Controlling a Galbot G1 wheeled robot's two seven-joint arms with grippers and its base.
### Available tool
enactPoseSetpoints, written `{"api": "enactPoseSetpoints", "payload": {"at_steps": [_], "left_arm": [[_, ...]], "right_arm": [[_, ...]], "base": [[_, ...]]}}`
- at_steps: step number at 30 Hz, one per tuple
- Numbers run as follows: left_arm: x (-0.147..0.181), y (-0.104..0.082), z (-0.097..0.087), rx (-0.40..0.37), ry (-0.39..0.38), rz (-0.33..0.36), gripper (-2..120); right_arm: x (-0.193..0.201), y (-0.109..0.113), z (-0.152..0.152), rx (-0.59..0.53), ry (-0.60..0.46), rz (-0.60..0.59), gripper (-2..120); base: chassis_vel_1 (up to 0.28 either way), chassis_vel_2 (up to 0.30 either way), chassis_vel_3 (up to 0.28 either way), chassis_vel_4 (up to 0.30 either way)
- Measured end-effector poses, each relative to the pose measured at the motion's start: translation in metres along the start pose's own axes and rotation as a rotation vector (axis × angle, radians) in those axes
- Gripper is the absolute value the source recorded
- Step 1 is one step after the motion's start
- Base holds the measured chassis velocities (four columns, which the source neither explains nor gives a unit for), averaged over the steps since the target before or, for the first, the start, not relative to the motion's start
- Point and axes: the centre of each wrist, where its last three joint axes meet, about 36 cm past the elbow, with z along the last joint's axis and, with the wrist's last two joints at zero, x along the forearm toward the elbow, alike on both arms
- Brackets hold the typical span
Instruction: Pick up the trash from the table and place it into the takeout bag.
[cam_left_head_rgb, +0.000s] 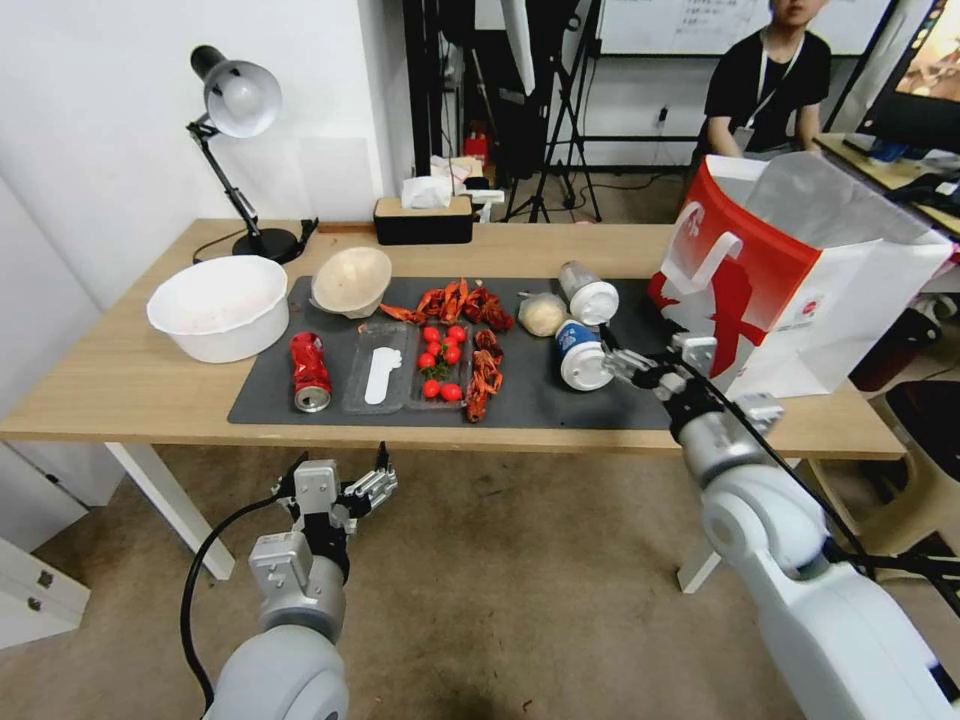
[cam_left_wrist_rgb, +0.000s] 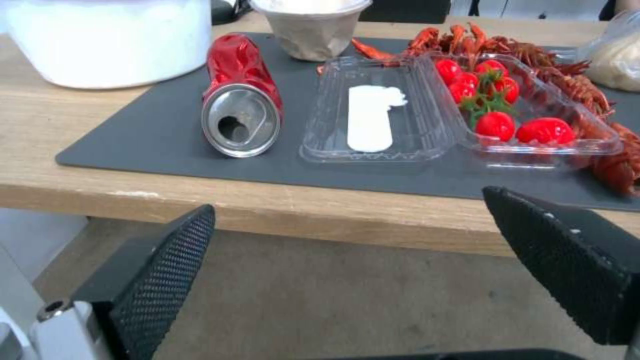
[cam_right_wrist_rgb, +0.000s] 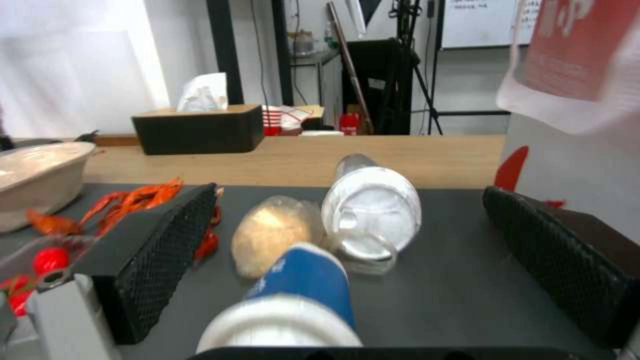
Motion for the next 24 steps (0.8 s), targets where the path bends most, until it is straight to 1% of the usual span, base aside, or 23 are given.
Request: {"api": "enactPoseSetpoints", "payload": {"at_steps": [1, 4, 5, 6, 7, 8, 9, 11, 12, 15, 24], "left_arm": [[0.000, 0.000, 0.000, 0.000, 0.000, 0.000, 100], [0.000, 0.000, 0.000, 0.003, -0.002, -0.007, 100], [0.000, 0.000, 0.000, 0.003, -0.002, -0.007, 100], [0.000, 0.000, 0.000, 0.005, -0.003, -0.010, 100], [0.000, 0.001, 0.001, 0.008, -0.008, -0.015, 100], [0.000, 0.001, 0.001, 0.008, -0.008, -0.015, 100], [0.000, 0.001, 0.001, 0.008, -0.011, -0.018, 100], [0.000, 0.001, 0.002, 0.008, -0.012, -0.020, 100], [0.000, 0.001, 0.002, 0.008, -0.012, -0.020, 100], [-0.001, 0.001, 0.003, 0.008, -0.012, -0.022, 100], [-0.001, 0.001, 0.004, 0.013, -0.018, -0.025, 100]], "right_arm": [[0.000, 0.000, 0.000, 0.000, 0.000, 0.000, 100], [-0.023, 0.012, -0.007, 0.001, 0.054, 0.020, 100], [-0.023, 0.012, -0.007, 0.001, 0.054, 0.020, 100], [-0.030, 0.018, -0.010, 0.010, 0.094, 0.034, 100], [-0.037, 0.026, -0.015, 0.015, 0.182, 0.055, 100], [-0.037, 0.026, -0.015, 0.015, 0.182, 0.055, 100], [-0.041, 0.032, -0.018, 0.024, 0.240, 0.075, 100], [-0.043, 0.037, -0.019, 0.035, 0.291, 0.084, 100], [-0.043, 0.037, -0.019, 0.035, 0.291, 0.084, 100], [-0.049, 0.041, -0.015, 0.025, 0.339, 0.068, 100], [-0.054, 0.043, -0.011, 0.005, 0.389, 0.053, 100]], "base": [[0.000, 0.000, 0.000, 0.000], [0.000, 0.000, 0.000, 0.000], [0.000, 0.000, 0.000, 0.000], [0.000, 0.000, 0.000, 0.000], [0.000, 0.000, 0.000, 0.000], [0.000, 0.000, 0.000, 0.000], [0.000, 0.000, 0.000, 0.000], [0.000, 0.000, 0.000, 0.000], [0.000, 0.000, 0.000, 0.000], [0.000, 0.000, 0.000, 0.000], [0.000, 0.000, 0.000, 0.000]]}}
